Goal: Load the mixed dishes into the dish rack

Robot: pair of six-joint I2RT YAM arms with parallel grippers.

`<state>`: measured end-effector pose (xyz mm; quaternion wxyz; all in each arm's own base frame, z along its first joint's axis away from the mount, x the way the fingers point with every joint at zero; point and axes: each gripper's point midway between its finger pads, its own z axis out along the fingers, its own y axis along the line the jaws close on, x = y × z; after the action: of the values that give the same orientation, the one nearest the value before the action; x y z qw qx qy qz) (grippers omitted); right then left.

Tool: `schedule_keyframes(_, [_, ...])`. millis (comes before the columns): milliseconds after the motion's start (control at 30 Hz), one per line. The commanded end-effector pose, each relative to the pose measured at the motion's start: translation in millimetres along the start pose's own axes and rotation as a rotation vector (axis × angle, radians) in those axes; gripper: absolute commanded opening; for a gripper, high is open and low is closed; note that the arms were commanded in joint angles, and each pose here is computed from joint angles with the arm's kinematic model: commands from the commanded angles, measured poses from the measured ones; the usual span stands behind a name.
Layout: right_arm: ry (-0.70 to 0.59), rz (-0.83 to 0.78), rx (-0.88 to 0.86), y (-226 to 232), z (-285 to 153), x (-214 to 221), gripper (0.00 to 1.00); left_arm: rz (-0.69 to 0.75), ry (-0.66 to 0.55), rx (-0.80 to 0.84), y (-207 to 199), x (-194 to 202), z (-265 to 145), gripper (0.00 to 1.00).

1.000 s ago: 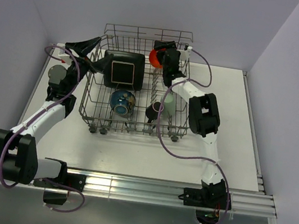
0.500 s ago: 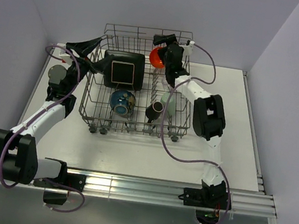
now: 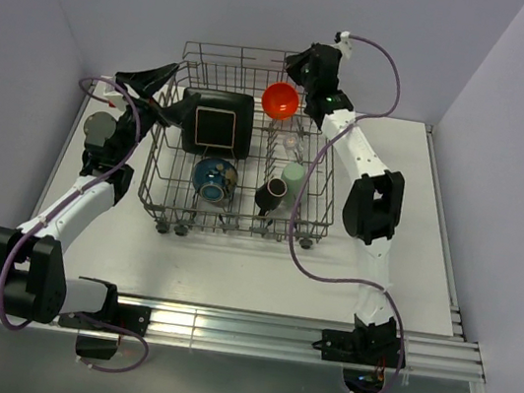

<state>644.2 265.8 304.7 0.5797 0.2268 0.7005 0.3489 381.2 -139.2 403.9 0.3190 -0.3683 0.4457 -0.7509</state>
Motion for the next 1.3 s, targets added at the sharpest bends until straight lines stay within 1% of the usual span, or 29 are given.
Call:
schedule_keyframes(0, [0.085,-0.170,0.050,-22,-8,10,0.00,-0.526,0.073,0.047,-47,11,-1,0.99])
schedule_keyframes(167, [0.127,-0.192,0.052,-39,-4,14,0.00,-0.522,0.074,0.041,-47,11,2,0.99])
schedule_keyframes(300, [0.120,-0.195,0.044,-42,6,8,0.00,-0.519,0.074,0.032,-44,11,2,0.99])
schedule_keyframes(467, [0.155,-0.185,0.067,-61,15,28,0.00,-0.522,0.073,0.033,-44,10,4,0.99])
schedule_keyframes(667, [0.151,-0.179,0.074,-72,25,37,0.00,-0.523,0.073,0.026,-41,9,5,0.99])
schedule_keyframes(700, [0.141,-0.180,0.064,-68,27,34,0.00,-0.523,0.074,0.028,-41,10,4,0.99])
schedule_keyframes(1067, [0.134,-0.187,0.074,-84,38,43,0.00,-0.538,0.065,0.023,-35,5,6,0.99])
schedule_keyframes(1200, [0.132,-0.193,0.054,-79,38,41,0.00,-0.540,0.066,0.021,-34,4,7,0.99])
schedule_keyframes(1233, [0.120,-0.190,0.036,-68,34,34,0.00,-0.539,0.065,0.020,-33,4,7,0.99])
schedule_keyframes(1267, [0.117,-0.192,0.044,-71,33,35,0.00,-0.540,0.066,0.021,-33,4,7,0.99])
